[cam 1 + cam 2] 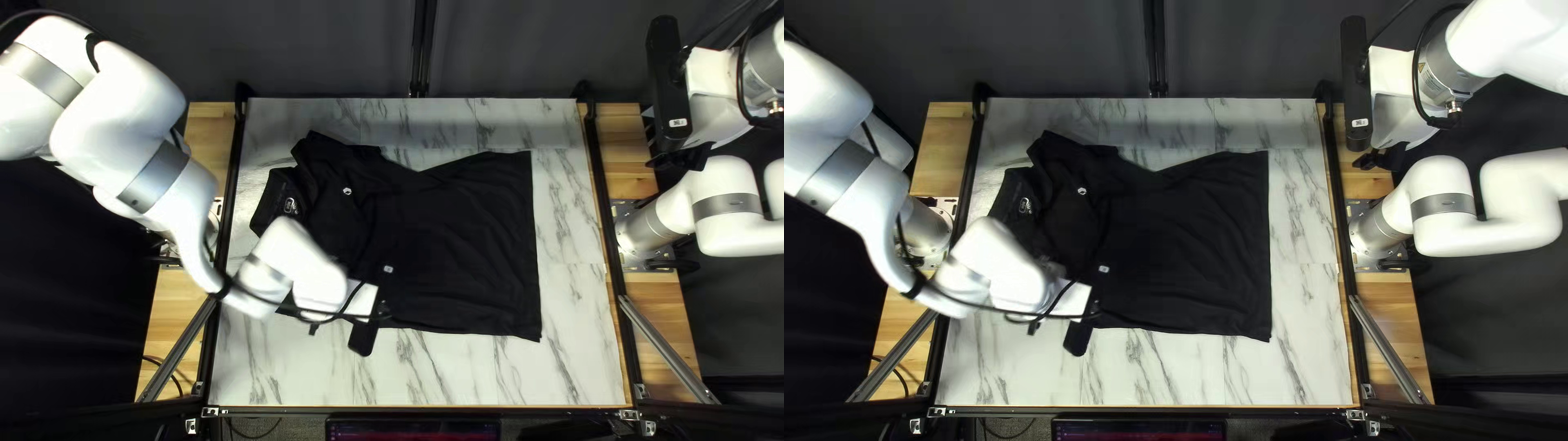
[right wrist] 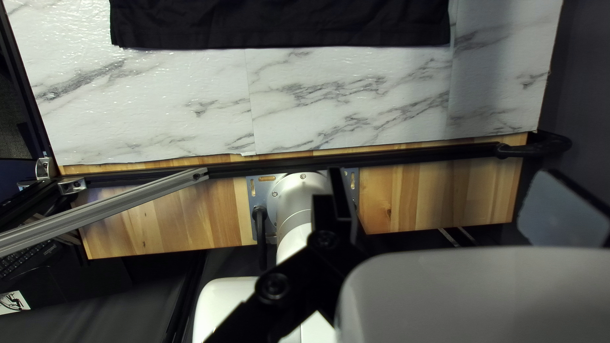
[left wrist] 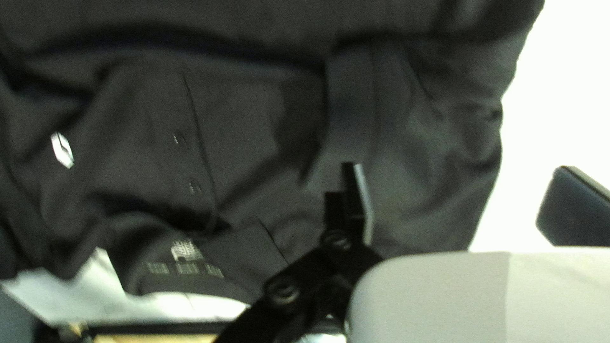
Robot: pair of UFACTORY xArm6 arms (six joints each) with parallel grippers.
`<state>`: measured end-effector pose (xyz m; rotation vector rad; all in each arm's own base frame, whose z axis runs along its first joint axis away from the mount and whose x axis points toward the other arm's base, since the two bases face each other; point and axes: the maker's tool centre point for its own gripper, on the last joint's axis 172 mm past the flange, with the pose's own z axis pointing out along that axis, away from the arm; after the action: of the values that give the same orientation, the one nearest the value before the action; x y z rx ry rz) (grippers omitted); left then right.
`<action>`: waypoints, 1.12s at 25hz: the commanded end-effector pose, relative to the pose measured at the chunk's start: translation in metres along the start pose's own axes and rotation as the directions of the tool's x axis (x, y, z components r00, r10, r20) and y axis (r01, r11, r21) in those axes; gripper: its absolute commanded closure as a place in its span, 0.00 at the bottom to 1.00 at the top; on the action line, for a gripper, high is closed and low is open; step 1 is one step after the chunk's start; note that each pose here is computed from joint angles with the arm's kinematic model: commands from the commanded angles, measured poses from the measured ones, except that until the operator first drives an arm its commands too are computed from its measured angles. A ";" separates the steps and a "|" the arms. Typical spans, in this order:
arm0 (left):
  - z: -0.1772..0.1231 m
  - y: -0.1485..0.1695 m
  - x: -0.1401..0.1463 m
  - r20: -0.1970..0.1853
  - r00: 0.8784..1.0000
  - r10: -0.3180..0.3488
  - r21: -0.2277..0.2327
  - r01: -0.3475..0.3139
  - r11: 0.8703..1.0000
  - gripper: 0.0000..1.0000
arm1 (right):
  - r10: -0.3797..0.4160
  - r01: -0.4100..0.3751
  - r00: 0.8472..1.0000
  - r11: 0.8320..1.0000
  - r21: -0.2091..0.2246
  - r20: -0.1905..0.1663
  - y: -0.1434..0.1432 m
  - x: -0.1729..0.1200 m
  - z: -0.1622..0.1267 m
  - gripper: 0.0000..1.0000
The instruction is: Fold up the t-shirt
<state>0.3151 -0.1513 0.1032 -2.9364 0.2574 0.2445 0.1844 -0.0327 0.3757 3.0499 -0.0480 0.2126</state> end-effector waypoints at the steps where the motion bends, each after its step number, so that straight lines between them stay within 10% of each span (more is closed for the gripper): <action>1: 0.016 -0.029 -0.043 0.024 0.995 -0.092 0.002 0.092 0.996 0.00 | 0.000 0.000 1.000 1.000 0.000 0.000 0.000 0.000 0.000 0.00; 28: 0.016 -0.053 -0.058 0.016 0.990 -0.138 -0.058 0.139 0.989 0.00 | 0.000 0.000 1.000 1.000 0.000 0.000 0.000 0.000 0.000 0.00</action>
<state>0.2664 -0.0882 0.1072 -2.9936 0.0442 0.2535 0.1844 -0.0327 0.3757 3.0499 -0.0480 0.2126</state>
